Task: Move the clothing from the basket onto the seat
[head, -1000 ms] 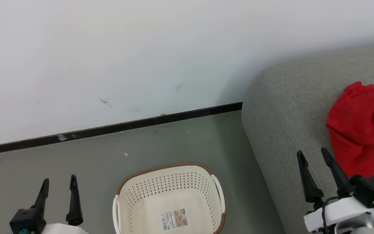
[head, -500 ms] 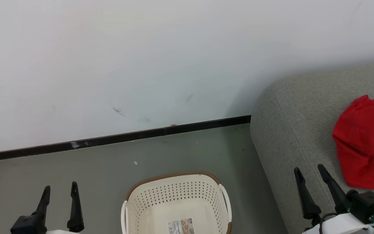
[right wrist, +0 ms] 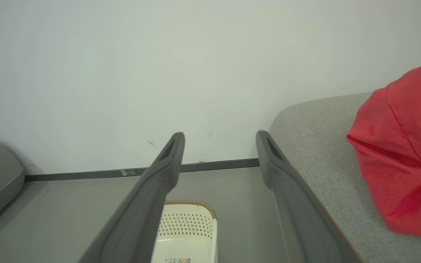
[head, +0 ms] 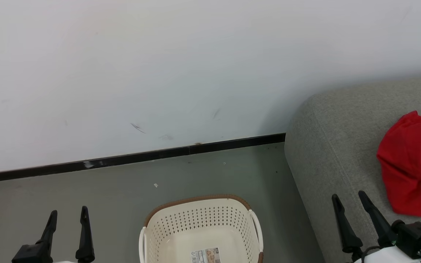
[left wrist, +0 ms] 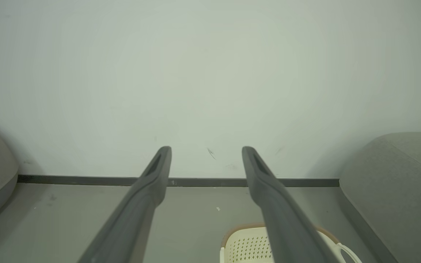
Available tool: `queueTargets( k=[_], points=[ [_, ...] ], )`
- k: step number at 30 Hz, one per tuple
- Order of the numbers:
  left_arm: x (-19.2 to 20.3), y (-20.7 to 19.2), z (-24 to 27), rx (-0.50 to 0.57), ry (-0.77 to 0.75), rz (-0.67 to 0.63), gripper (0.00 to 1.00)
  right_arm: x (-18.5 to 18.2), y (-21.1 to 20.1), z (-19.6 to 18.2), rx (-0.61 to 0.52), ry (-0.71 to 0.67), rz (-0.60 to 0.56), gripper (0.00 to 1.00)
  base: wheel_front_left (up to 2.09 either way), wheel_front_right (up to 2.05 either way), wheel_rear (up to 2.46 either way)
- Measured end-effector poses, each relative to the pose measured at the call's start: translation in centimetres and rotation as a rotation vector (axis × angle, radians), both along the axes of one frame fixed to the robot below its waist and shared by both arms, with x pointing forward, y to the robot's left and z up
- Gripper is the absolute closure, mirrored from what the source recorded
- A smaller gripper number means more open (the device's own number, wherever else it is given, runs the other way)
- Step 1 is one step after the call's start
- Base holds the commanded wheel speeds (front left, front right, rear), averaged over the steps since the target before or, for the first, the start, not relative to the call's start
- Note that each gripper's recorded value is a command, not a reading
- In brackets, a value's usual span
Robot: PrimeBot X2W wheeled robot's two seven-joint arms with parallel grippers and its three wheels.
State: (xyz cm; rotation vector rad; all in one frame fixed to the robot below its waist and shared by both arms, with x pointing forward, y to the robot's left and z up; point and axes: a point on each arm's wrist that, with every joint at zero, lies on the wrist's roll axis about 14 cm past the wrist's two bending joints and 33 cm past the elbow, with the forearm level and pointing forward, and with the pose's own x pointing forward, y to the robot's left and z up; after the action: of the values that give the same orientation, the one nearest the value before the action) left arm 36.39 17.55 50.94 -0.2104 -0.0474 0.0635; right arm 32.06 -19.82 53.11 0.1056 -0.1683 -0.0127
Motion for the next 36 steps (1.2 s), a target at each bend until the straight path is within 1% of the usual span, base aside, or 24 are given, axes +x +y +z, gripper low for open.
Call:
queueTargets(
  k=[18, 19, 25, 29, 36],
  points=[
    [-0.1, 1.0, 0.2, 0.013, -0.006, 0.030, 0.00, 0.3, 0.2, 0.4, 0.011, -0.011, 0.006, 0.00, 0.00, 0.00, 0.00],
    [-0.1, 1.0, 0.0, 0.014, -0.002, 0.030, 1.00, 0.3, 0.2, 0.2, 0.012, -0.006, 0.006, 1.00, 0.00, 0.00, 0.00],
    [-1.1, -0.1, -2.7, -0.023, 0.082, 0.027, 1.00, -0.6, 0.6, -2.4, 0.034, 0.075, 0.007, 1.00, 0.00, 0.00, 0.00],
    [-1.1, 0.1, -3.0, -0.059, 0.102, 0.031, 1.00, -0.6, 1.0, -2.4, 0.072, 0.071, 0.019, 1.00, 0.00, 0.00, 0.00],
    [-1.1, 0.5, -3.8, -0.186, 0.146, 0.047, 1.00, -0.6, 1.2, -2.1, 0.186, 0.057, 0.022, 1.00, 0.00, 0.00, 0.00]
  ],
)
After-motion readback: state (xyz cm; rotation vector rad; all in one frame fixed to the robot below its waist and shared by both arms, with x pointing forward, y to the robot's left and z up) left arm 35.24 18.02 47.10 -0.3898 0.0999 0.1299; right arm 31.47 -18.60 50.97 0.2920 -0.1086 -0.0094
